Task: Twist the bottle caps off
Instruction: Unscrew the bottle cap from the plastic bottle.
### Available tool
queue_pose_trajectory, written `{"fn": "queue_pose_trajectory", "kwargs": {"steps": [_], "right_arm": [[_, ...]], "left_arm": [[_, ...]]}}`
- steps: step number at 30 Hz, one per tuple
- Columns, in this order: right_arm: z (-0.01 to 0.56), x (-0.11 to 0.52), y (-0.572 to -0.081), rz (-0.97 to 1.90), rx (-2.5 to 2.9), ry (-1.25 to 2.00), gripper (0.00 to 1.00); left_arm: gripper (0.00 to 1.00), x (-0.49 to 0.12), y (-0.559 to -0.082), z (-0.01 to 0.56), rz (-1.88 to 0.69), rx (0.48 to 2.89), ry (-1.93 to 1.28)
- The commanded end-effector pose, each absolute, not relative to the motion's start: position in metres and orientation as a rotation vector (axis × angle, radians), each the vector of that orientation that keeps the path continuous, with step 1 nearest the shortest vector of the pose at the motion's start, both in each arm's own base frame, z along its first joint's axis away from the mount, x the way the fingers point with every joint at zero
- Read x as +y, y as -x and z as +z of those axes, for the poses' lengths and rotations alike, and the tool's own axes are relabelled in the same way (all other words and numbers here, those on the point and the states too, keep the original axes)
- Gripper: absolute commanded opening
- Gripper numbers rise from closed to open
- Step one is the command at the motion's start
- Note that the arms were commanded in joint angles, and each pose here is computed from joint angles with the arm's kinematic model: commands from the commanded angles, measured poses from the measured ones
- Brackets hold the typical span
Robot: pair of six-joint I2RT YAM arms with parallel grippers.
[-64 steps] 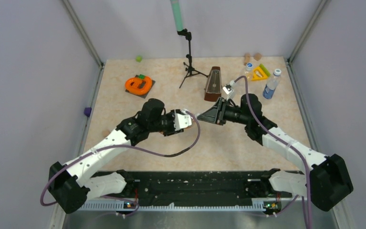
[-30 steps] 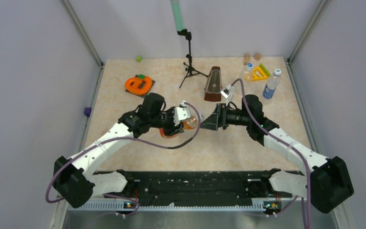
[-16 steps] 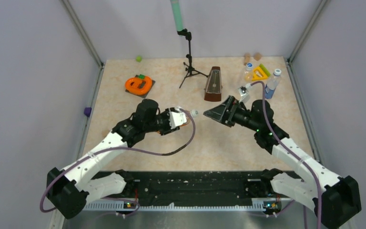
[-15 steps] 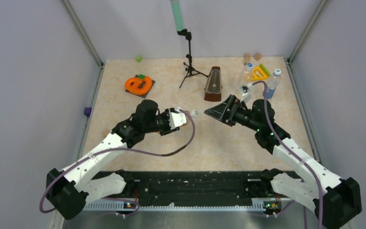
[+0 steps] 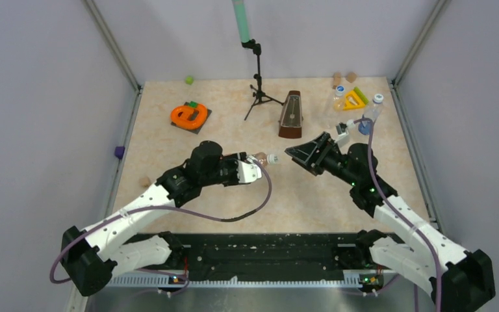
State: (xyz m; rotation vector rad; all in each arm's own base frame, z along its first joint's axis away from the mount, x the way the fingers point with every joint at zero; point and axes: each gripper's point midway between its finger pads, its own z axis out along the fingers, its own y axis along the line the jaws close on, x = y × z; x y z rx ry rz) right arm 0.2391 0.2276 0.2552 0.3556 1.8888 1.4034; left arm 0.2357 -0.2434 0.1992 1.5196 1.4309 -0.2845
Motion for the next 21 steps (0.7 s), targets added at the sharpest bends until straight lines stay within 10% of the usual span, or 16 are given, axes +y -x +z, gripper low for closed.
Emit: {"fn": "queue_pose_trajectory", "kwargs": {"steps": [1, 21], "right_arm": [[0.292, 0.251, -0.235, 1.633, 1.826, -0.283, 0.66], [0.256, 0.280, -0.232, 1.647, 2.042, -0.178, 0.52]], "left_arm": [[0.00, -0.253, -0.252, 0.225, -0.196, 1.337, -1.479], [0.00, -0.263, -0.258, 0.219, -0.119, 1.317, -1.521]]}}
